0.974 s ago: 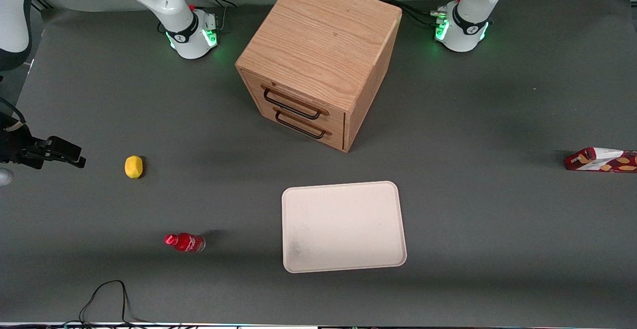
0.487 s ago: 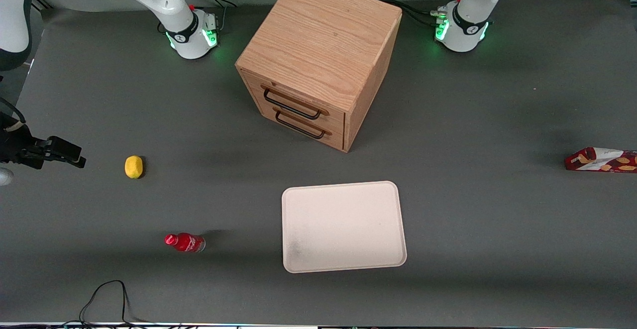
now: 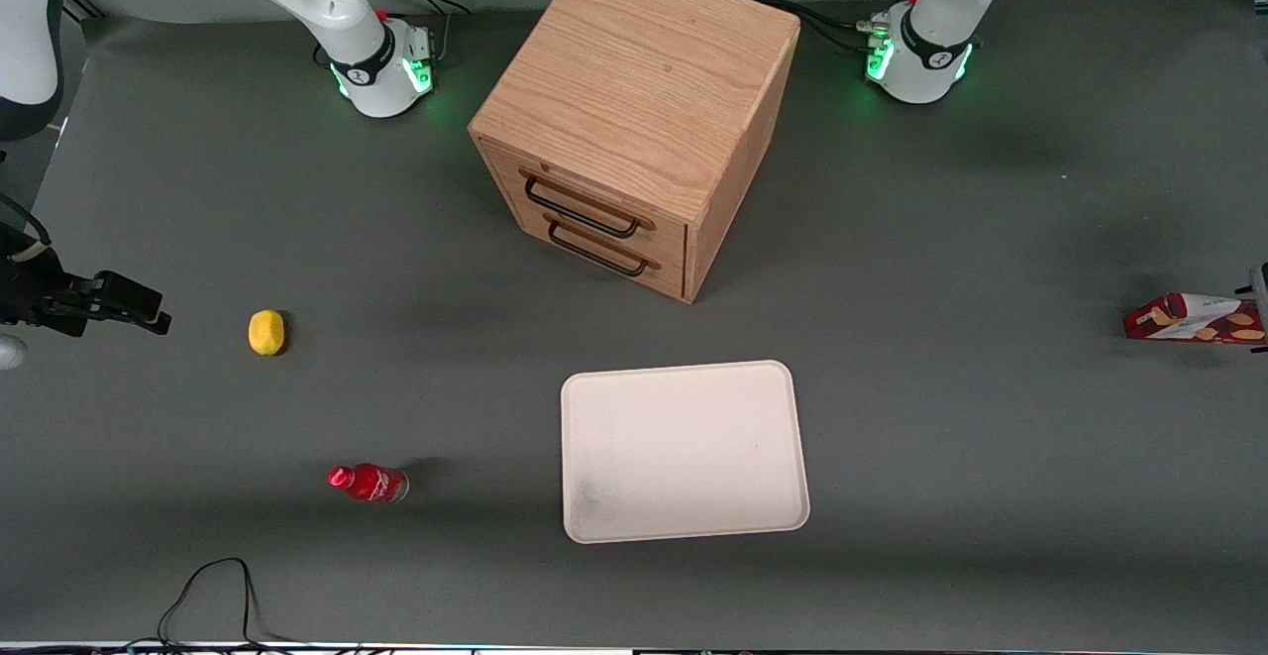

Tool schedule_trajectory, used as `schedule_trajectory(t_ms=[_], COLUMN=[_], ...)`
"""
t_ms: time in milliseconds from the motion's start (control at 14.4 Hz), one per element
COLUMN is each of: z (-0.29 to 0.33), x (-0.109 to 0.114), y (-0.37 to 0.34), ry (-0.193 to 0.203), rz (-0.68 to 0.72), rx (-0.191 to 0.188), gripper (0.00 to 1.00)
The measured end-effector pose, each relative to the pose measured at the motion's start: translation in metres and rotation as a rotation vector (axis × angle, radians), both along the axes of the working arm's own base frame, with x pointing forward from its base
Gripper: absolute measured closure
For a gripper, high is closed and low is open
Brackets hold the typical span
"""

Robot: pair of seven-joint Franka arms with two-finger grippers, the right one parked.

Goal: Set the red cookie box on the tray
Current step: 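Close the left gripper on the end of the cookie box, then lift the cookie box upright with the left gripper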

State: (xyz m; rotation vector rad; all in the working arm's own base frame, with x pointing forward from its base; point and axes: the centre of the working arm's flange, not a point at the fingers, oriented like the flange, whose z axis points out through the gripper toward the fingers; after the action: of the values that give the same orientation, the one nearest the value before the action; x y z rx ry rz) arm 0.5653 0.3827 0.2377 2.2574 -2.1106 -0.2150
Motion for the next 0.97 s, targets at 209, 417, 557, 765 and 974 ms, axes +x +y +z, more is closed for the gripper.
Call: schedule_trajectory(t_ms=[209, 417, 557, 765, 974], z=[-0.019, -0.017, -0.016, -0.012, -0.011], x=[-0.002, 0.000, 0.001, 0.003, 0.004], y=[-0.003, -0.004, -0.005, -0.007, -0.008], ry=[0.012, 0.008, 0.007, 0.002, 0.003], rz=[0.003, -0.008, -0.010, -0.014, -0.014], rx=[-0.017, -0.017, -0.017, -0.014, -0.015], gripper=[0.24, 0.58, 0.79, 0.88, 0.92])
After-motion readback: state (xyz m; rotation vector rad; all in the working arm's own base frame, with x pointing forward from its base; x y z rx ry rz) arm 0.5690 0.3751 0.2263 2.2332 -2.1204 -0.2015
